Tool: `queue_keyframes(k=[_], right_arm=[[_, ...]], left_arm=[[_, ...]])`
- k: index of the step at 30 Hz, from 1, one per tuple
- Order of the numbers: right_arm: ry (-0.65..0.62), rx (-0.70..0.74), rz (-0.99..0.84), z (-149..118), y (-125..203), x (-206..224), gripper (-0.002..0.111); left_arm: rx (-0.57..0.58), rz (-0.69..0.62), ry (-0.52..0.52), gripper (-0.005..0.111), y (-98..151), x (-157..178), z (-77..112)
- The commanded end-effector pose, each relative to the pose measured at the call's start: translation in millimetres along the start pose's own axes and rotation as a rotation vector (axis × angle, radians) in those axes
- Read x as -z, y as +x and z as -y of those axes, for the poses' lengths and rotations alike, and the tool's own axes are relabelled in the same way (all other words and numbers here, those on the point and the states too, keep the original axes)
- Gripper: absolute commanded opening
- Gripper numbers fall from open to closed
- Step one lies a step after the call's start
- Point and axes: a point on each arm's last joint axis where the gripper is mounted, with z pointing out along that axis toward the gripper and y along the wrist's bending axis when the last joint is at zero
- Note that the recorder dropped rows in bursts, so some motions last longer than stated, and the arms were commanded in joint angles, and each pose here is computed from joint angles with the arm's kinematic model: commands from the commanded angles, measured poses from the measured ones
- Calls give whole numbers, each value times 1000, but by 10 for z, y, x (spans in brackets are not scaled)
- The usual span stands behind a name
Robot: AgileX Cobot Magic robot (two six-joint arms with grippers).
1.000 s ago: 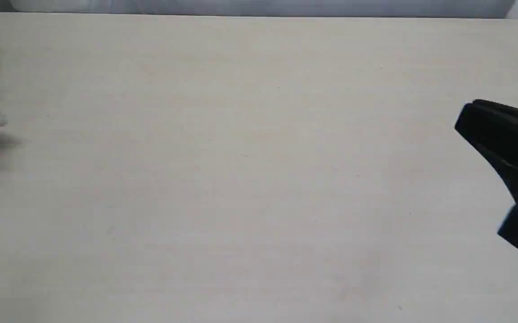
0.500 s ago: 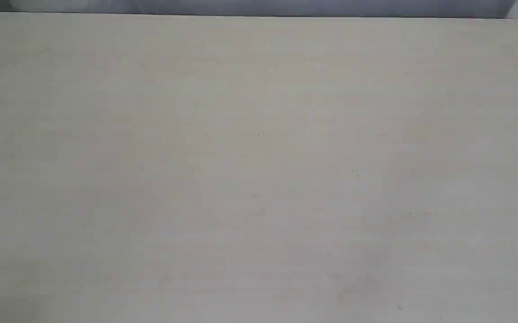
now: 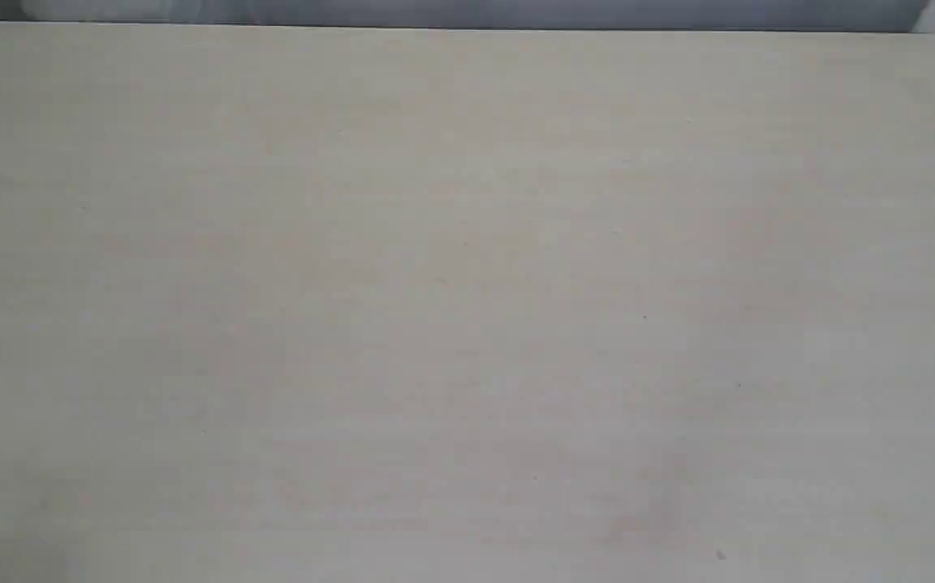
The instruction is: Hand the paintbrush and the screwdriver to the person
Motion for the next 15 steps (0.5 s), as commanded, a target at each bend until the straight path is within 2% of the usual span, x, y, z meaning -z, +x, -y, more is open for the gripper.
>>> queue_keyframes(k=[1,6,10,15], right_arm=[[4,58,-56,6,65,7,4],[24,35,-150,25,149,16,4],[47,-48,-254,37,243,36,4],[49,-72,-264,36,253,38,4]], left_arm=[[4,12,8,0,-5,0,5],[6,10,8,0,-3,0,5],[6,10,8,0,-3,0,5],[6,10,8,0,-3,0,5]])
